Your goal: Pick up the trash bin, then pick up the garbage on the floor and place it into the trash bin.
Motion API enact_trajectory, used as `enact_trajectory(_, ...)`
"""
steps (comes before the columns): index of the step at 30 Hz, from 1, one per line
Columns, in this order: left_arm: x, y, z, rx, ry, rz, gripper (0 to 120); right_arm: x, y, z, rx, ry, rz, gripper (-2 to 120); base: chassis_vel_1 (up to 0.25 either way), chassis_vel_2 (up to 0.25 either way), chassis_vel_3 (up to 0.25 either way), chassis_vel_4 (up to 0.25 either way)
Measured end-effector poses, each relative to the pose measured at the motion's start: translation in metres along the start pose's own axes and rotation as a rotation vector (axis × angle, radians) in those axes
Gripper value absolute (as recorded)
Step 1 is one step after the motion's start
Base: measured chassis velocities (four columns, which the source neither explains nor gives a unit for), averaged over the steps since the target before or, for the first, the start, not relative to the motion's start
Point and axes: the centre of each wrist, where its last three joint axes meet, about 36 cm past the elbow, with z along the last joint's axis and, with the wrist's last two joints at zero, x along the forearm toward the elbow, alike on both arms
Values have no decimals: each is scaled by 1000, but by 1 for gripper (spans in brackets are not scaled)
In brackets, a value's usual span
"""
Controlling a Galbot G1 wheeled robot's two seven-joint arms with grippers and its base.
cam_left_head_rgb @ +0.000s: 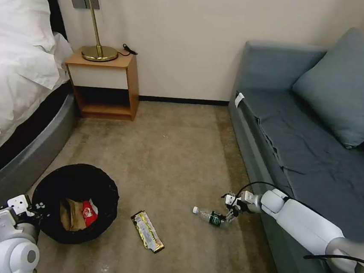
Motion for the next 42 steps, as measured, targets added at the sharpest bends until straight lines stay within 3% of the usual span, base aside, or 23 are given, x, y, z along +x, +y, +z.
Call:
enact_trajectory(9, -1, -1, 0, 1, 0, 2, 3, -6, 9, -15, 14, -49, -15, 100, 0, 0, 0, 0)
enact_trajectory(13, -1, -1, 1, 1, 0, 4, 3, -15, 21, -7, 10, -26, -36, 100, 0, 0, 0, 0)
enact_trajectory(28, -7, 1, 8, 1, 7, -5, 3, -44, 16, 5, 32, 15, -36, 98, 0, 0, 0, 0)
enact_trajectory(33, -9, 2, 8, -1, 6, -8, 3, -53, 21, 6, 40, 11, -45, 84, 0, 0, 0, 0)
enact_trajectory(42, -10, 0, 9, -5, 6, -3, 3, -47, 22, 13, 38, -1, -29, 47, 0, 0, 0, 0)
